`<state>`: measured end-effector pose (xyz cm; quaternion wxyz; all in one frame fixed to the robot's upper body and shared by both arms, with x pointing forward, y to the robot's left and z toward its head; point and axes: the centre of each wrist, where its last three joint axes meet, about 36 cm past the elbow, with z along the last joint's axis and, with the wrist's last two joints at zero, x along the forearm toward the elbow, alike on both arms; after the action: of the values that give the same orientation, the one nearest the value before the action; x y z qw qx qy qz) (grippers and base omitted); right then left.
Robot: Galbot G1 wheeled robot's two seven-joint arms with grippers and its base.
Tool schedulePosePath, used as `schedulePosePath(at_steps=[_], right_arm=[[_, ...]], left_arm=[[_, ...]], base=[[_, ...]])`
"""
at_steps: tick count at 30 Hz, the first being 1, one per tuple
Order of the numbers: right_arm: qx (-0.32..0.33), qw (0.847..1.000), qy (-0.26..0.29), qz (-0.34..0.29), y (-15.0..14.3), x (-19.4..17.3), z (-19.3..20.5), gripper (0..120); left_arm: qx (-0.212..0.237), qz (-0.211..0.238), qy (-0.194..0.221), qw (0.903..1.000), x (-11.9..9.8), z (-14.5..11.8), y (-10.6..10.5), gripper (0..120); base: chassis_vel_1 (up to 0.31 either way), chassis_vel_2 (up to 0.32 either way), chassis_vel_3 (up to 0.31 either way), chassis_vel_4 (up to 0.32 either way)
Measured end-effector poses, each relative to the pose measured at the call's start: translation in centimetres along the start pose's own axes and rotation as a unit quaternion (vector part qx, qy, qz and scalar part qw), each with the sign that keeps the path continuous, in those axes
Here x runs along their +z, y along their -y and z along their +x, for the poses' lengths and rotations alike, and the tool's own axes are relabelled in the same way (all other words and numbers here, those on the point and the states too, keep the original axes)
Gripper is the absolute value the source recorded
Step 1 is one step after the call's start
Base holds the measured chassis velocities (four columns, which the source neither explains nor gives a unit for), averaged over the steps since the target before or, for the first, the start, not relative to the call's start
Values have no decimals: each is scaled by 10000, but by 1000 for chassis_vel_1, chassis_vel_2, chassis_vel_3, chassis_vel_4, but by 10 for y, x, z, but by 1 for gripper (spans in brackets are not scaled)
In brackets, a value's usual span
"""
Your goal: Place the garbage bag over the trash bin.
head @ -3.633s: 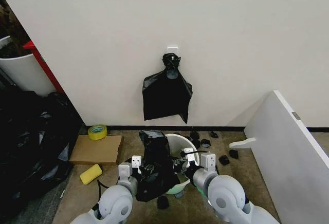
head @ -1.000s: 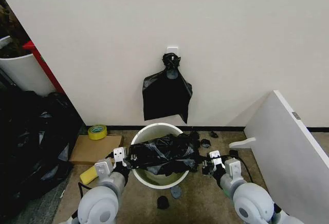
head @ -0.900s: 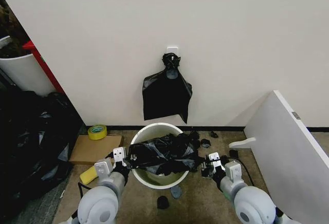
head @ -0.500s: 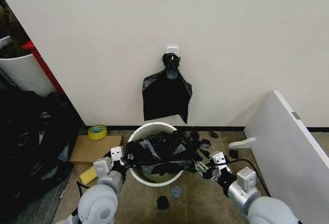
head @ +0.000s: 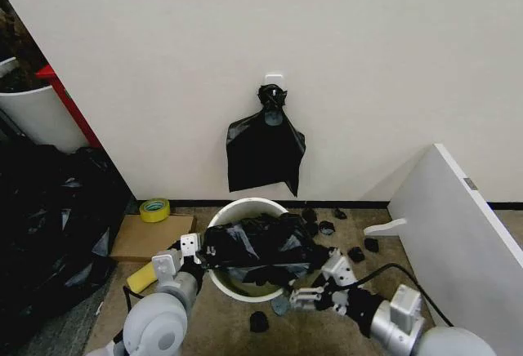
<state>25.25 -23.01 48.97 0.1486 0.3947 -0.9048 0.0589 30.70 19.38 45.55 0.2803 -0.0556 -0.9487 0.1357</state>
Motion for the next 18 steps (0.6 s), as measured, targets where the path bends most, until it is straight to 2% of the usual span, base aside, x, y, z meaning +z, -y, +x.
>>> schedulePosePath(at_steps=[3, 7, 9, 11, 14, 17, 18], right_arm=[[7, 10000, -52, 17, 3, 3, -4, 96], [-69, 9998, -160, 86, 7, 7, -10, 79], [-94, 9997, -182, 103, 7, 7, -10, 75], [-180, 9993, -294, 176, 6, 12, -11, 64], [-210, 9987, -396, 252, 7, 18, -11, 52], [-214, 9986, -407, 279, 7, 19, -12, 47], [-215, 9986, -393, 294, 7, 19, -12, 40]], left_arm=[[29, -34, -4, 10000, 0, 0, 0, 1], [74, -39, 2, 10000, 0, 0, 0, 1], [78, -39, 2, 10000, 0, 0, 1, 1], [94, -45, 2, 9999, 0, 0, 1, 1], [102, -71, -10, 9999, 0, 0, 1, 1], [99, -89, -11, 9999, 0, 0, 0, 1], [94, -100, -6, 9999, 0, -1, 0, 1]], base=[[0, 0, 0, 0], [0, 0, 0, 0], [0, 0, 0, 0], [0, 0, 0, 0], [0, 0, 0, 0], [0, 0, 0, 0], [0, 0, 0, 0]])
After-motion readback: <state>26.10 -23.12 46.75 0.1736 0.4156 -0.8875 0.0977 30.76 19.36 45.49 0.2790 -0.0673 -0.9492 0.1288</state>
